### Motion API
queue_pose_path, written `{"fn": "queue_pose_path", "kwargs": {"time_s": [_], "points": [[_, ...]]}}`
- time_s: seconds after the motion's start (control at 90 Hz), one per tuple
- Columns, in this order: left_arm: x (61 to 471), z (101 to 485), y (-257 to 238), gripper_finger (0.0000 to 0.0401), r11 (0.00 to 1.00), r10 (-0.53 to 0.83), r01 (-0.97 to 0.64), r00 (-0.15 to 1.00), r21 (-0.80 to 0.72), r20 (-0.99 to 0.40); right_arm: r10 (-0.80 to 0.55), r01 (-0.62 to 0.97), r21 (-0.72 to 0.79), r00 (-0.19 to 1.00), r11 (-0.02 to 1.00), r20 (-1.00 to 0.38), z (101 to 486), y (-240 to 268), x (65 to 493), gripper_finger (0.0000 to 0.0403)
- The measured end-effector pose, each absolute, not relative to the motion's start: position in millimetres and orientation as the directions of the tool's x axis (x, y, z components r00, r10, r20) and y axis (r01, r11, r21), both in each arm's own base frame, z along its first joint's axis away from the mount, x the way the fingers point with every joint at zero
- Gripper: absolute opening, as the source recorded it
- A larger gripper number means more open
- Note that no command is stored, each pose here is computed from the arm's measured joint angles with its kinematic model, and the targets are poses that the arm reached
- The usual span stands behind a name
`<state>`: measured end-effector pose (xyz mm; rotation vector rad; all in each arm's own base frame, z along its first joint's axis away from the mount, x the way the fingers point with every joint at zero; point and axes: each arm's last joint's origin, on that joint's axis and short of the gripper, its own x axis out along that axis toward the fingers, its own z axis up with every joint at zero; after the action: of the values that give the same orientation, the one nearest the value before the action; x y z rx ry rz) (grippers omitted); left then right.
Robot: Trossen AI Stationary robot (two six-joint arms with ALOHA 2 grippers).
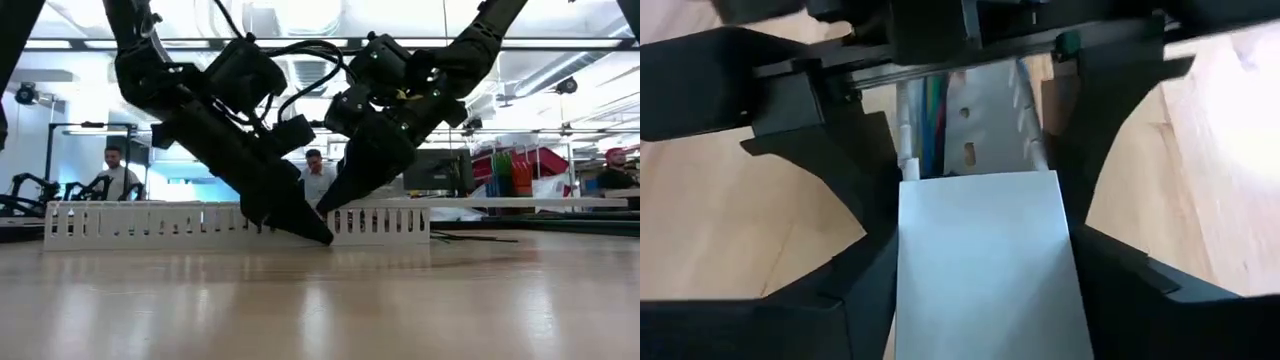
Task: Ziptie cables
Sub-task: Close the white cable duct
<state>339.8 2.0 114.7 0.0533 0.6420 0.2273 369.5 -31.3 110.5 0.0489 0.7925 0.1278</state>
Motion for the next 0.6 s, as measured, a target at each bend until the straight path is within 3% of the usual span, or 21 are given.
{"fn": "queue_pose_path", "kwargs": {"time_s": [0.322,0.6], "points": [[311,141,2,0.0321,0.974,0.224,-0.190,0.692,0.127,-0.686,0.133,-0.096,0.093,0.690,0.991,-0.711,110,-32,369,0.0229],[253,126,2,0.0317,0.976,0.192,-0.210,0.706,0.059,-0.682,0.140,-0.110,0.088,0.679,0.990,-0.721,109,-32,368,0.0236]]}}
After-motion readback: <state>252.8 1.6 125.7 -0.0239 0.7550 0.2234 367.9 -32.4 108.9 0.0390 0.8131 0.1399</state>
